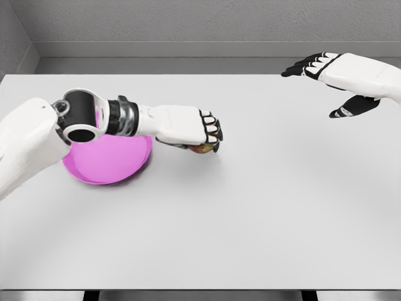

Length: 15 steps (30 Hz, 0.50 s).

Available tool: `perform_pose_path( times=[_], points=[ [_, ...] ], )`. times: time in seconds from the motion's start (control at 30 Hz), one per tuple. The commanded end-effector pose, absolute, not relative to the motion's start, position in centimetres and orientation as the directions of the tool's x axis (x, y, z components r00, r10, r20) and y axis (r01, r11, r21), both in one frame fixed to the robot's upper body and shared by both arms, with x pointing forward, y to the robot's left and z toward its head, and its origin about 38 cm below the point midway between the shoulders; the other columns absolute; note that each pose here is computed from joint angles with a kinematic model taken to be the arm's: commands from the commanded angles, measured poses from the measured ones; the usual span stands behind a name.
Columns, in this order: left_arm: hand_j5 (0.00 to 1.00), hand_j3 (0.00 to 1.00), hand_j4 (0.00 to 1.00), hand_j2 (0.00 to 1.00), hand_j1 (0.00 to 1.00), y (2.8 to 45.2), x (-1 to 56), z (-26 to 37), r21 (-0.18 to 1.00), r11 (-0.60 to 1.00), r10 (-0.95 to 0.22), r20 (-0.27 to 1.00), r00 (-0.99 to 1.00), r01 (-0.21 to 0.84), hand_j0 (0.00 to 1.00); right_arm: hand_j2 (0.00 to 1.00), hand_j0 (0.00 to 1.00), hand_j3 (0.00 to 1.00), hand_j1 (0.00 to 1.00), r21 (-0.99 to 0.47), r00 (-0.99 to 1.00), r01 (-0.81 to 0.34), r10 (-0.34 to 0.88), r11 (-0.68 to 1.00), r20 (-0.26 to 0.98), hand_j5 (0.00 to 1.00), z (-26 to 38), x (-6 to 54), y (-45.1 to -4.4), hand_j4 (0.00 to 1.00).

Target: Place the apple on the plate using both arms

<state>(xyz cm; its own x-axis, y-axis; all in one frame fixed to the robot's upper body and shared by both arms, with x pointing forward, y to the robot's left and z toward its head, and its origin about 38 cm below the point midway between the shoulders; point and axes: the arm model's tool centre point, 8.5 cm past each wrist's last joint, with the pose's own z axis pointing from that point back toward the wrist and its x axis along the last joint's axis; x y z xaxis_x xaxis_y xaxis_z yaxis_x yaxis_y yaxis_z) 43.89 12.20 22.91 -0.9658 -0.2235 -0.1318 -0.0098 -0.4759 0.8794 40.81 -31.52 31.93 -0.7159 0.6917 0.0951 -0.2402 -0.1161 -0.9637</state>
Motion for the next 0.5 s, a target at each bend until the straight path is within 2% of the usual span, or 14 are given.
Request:
perform_pose_path(
  times=[0.0,0.13,0.23,0.43,0.47],
  points=[
    [0.39,0.39,0.39,0.39,0.39,15.9,45.2,25.2,0.893,-0.450,-0.311,-0.158,-0.937,-0.001,0.39,1.00,1.00,1.00,1.00,-0.964,-0.715,-0.241,0.693,-0.113,0.097,1.00,32.0,40.8,-31.6,1.00],
    [0.40,0.40,0.40,0.40,0.40,23.6,45.9,27.3,0.880,-0.473,-0.448,-0.200,-0.871,0.041,0.40,1.00,1.00,1.00,1.00,-0.964,-0.715,-0.241,0.693,-0.113,0.097,1.00,32.0,40.8,-31.6,1.00],
    [0.40,0.40,0.40,0.40,0.40,27.6,45.2,26.4,0.871,-0.478,-0.508,-0.167,-0.845,0.115,0.40,1.00,1.00,1.00,1.00,-0.965,-0.717,-0.239,0.690,-0.108,0.100,1.00,32.0,40.9,-31.4,1.00],
    [0.43,0.43,0.43,0.43,0.43,28.5,44.5,24.3,0.861,-0.478,-0.524,-0.124,-0.842,0.171,0.43,1.00,1.00,1.00,1.00,-0.964,-0.715,-0.241,0.693,-0.111,0.099,1.00,32.0,40.9,-31.5,1.00],
    [0.48,0.48,0.48,0.48,0.48,28.3,44.5,24.1,0.861,-0.478,-0.522,-0.120,-0.845,0.173,0.48,1.00,1.00,1.00,1.00,-0.964,-0.716,-0.242,0.691,-0.111,0.100,1.00,31.9,40.9,-31.4,1.00]
  ],
)
